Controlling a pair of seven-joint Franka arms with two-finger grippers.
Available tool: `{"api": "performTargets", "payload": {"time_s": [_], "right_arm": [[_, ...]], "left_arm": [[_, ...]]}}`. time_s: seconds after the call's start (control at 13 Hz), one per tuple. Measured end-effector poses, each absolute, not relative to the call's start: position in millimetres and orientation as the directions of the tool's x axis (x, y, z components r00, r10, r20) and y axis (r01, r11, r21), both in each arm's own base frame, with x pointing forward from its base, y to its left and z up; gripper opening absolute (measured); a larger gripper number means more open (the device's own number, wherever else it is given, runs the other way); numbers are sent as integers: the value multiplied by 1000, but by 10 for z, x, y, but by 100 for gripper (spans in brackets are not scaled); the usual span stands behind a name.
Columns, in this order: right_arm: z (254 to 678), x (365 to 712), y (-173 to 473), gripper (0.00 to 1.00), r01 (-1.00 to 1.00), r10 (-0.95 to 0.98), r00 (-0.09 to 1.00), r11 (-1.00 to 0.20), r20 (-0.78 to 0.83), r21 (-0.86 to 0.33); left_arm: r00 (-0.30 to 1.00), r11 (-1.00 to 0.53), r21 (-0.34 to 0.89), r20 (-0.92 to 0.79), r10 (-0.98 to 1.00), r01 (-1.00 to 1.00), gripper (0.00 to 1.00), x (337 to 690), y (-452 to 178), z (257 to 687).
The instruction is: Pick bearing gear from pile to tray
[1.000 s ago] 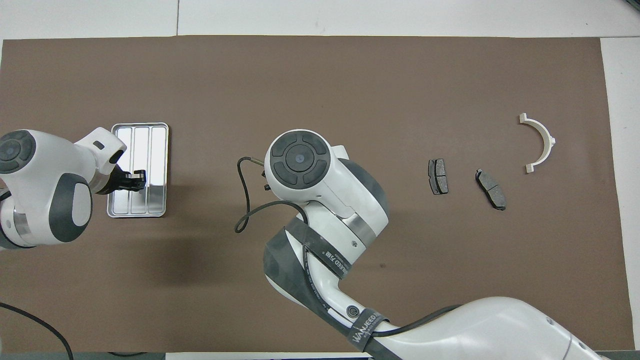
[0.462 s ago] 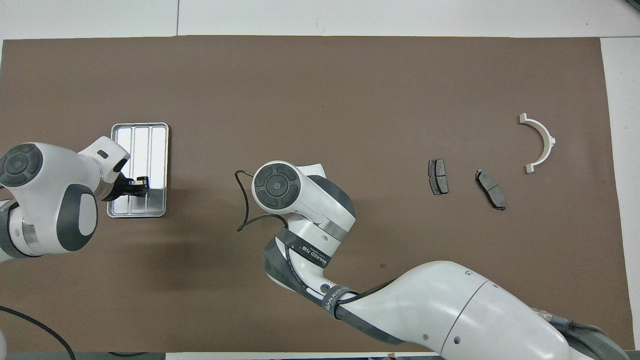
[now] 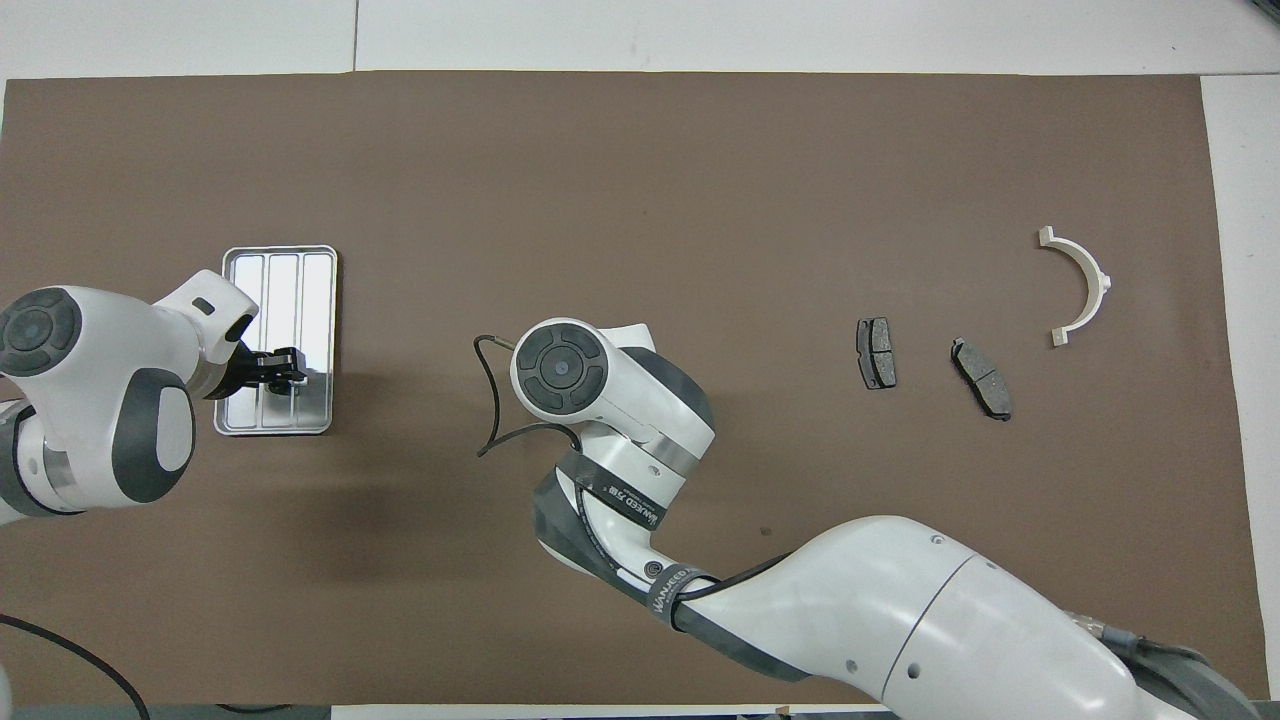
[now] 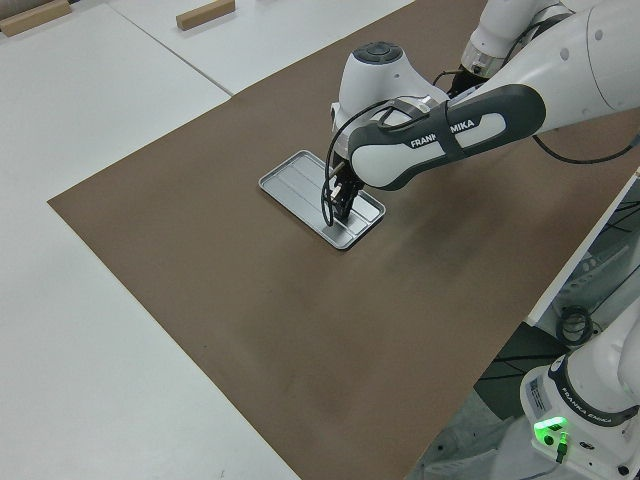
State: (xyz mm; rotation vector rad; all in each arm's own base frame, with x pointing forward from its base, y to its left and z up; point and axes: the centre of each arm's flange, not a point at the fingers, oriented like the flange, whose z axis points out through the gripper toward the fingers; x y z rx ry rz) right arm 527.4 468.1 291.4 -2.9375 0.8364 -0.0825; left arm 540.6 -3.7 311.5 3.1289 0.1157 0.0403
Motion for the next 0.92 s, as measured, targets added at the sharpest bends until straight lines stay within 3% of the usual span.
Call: {"api": "performTargets", "payload": {"time_s": [0.15, 0.31, 0.38, 0.54, 0.62, 0.92], "right_arm": [[2949, 5307, 4659, 62, -529, -533, 846, -844, 31, -87], [3123, 5431, 4599, 87, -546, -550, 834, -834, 42, -74], [3272, 5538, 4528, 96, -560, -564, 824, -825, 52, -75], [3650, 5788, 4258, 100, -552, -558, 826, -829, 81, -87], [3844, 5881, 4106, 100, -538, -546, 833, -838, 95, -94], [4388, 6052, 3639, 100, -487, -498, 862, -866, 95, -116]], "left_arm": [[997, -997, 19, 30, 76, 76, 88, 5477, -70, 3224], [992, -992, 47, 38, 118, 116, 91, 5575, -115, 3380], [988, -987, 65, 45, 147, 144, 81, 5626, -194, 3465], [973, -972, 91, 58, 224, 218, 80, 5701, -533, 3609], [962, -961, 100, 61, 266, 259, 71, 5709, -806, 3658], [926, -921, 127, 40, 375, 368, 70, 5567, -2086, 3702]]}}
